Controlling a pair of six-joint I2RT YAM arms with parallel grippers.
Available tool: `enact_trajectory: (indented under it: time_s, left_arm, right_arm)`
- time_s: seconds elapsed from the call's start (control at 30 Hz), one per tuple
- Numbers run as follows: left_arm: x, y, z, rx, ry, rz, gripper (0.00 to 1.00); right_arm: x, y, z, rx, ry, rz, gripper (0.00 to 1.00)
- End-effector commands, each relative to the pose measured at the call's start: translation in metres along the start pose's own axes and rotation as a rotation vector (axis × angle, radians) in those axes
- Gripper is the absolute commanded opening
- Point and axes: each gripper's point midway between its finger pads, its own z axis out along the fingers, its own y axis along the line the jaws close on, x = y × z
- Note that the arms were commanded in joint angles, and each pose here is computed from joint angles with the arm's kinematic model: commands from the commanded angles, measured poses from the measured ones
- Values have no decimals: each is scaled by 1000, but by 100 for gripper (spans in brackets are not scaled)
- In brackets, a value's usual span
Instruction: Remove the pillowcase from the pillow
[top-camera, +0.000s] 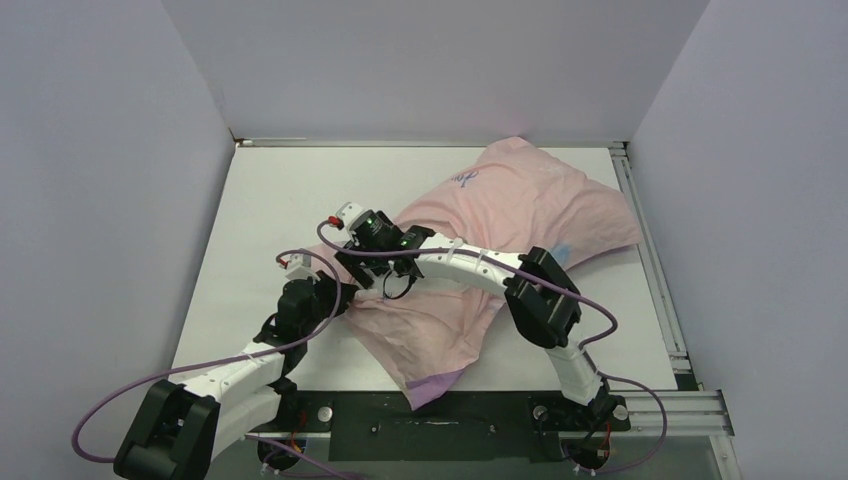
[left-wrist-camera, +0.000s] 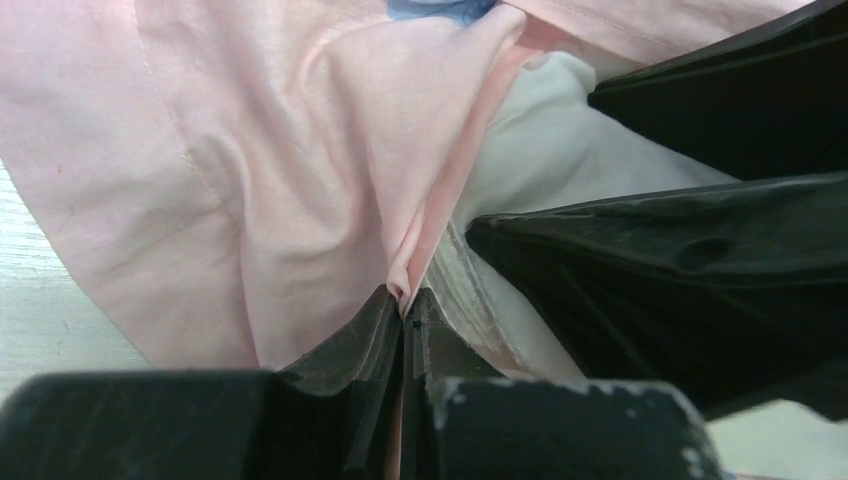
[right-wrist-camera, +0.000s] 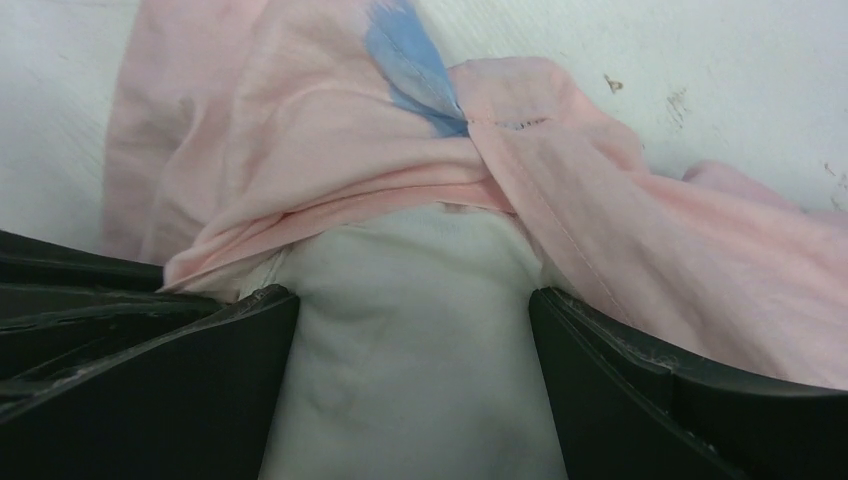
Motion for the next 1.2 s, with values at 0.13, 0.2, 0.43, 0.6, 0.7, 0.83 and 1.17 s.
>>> enact_trajectory:
  time_s: [0.13,0.2,0.43,0.6,0.7,0.83,1.17]
  left_arm:
    - [-4,1,2,-16,-19,9,0]
    - [-6,1,3,-25,-22,16,0]
    - [-12,2,4,-51,-32,43,0]
    - [-21,-3,5,-59,-49,60,0]
    - [-26,-8,6,-52,-55,69,0]
    - [-31,-11,7,-58,-64,79,0]
    - [-55,-17,3,-88,-122,102,0]
  right_arm:
    - [104,-58,-5,299,300,-129,95]
    - [109,-61,-7,309,310,-136,69]
    - [97,-43,-27,183,213,-101,6]
    - [95,-26,-44,66,159,-88,5]
    - [92,-18,-56,7,117,-77,5]
    - [78,-3,-79,-106,32,-82,5]
    - [62,18,-126,-362,-110,-92,5]
